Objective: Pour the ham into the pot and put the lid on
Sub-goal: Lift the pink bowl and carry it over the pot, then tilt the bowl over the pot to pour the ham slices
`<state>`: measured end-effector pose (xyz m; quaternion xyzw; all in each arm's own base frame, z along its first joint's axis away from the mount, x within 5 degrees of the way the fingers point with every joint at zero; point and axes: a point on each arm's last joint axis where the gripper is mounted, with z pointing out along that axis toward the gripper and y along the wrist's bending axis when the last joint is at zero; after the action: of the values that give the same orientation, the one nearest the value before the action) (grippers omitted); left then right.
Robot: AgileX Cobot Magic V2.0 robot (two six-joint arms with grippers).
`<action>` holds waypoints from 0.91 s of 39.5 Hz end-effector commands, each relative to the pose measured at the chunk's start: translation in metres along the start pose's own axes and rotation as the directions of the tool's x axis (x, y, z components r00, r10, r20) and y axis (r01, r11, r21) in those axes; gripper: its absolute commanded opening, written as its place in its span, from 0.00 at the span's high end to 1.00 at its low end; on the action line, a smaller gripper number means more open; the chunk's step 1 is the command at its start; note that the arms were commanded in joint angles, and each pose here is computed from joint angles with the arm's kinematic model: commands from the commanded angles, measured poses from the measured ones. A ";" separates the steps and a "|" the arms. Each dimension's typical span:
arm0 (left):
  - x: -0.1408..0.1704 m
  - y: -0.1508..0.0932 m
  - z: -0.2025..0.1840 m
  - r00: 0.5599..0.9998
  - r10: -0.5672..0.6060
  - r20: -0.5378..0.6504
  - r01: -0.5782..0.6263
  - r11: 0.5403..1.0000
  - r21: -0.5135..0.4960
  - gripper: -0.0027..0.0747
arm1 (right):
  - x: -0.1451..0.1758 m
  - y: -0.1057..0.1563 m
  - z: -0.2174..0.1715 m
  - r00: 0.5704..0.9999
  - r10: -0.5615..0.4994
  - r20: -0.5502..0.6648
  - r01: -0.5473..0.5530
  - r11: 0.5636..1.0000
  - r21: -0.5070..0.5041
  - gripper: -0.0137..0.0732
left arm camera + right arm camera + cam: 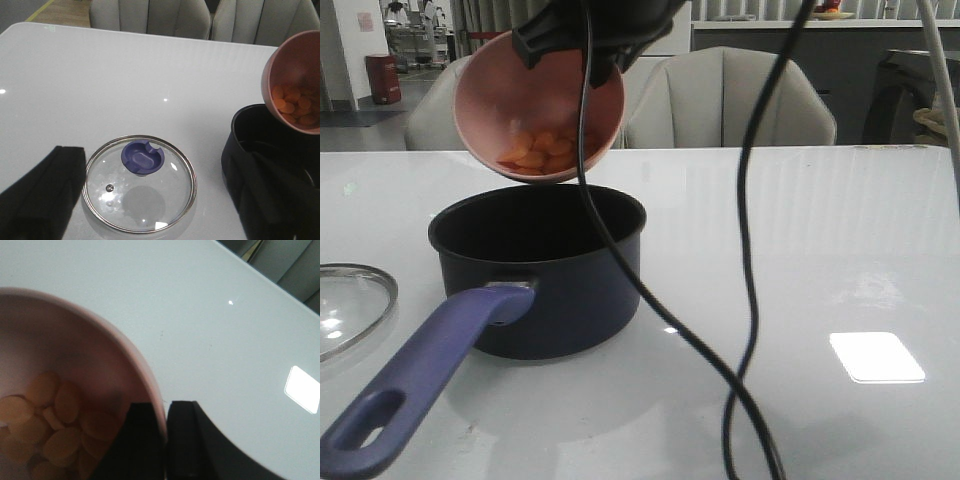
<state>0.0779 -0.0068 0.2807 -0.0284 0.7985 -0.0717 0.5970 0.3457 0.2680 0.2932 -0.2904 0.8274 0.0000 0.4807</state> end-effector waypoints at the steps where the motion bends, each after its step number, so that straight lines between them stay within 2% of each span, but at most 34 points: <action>1: -0.015 -0.003 -0.003 0.995 -0.008 0.099 0.006 1.000 0.019 0.17 | -0.017 -0.003 -0.019 0.984 -0.024 0.178 0.029 0.999 -0.021 0.68; 6: -0.015 -0.003 -0.003 0.995 -0.008 0.099 0.006 1.000 0.019 0.17 | -0.007 0.001 -0.013 0.975 -0.054 0.215 0.059 0.998 -0.013 0.68; 12: -0.015 -0.003 -0.003 0.995 -0.008 0.099 0.006 1.000 0.019 0.17 | -0.007 -0.004 -0.015 0.960 -0.061 0.272 0.050 0.998 0.049 0.68; 17: -0.015 -0.003 -0.003 0.995 -0.008 0.099 0.006 1.000 0.019 0.17 | -0.009 -0.006 -0.021 0.940 -0.053 0.337 0.037 0.998 0.056 0.68; 22: -0.015 -0.003 -0.003 0.995 -0.008 0.099 0.006 1.000 0.019 0.17 | -0.004 -0.010 -0.022 0.943 -0.001 0.332 -0.031 0.995 0.092 0.68; 36: -0.015 -0.003 -0.003 0.995 -0.008 0.099 0.006 1.000 0.019 0.17 | -0.009 -0.006 -0.035 0.933 0.015 0.359 -0.049 0.995 0.085 0.68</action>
<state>0.0779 -0.0068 0.2807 -0.0284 0.7985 -0.0717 0.5970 0.3339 0.2661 0.2747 -0.2699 0.7664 0.0262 0.5823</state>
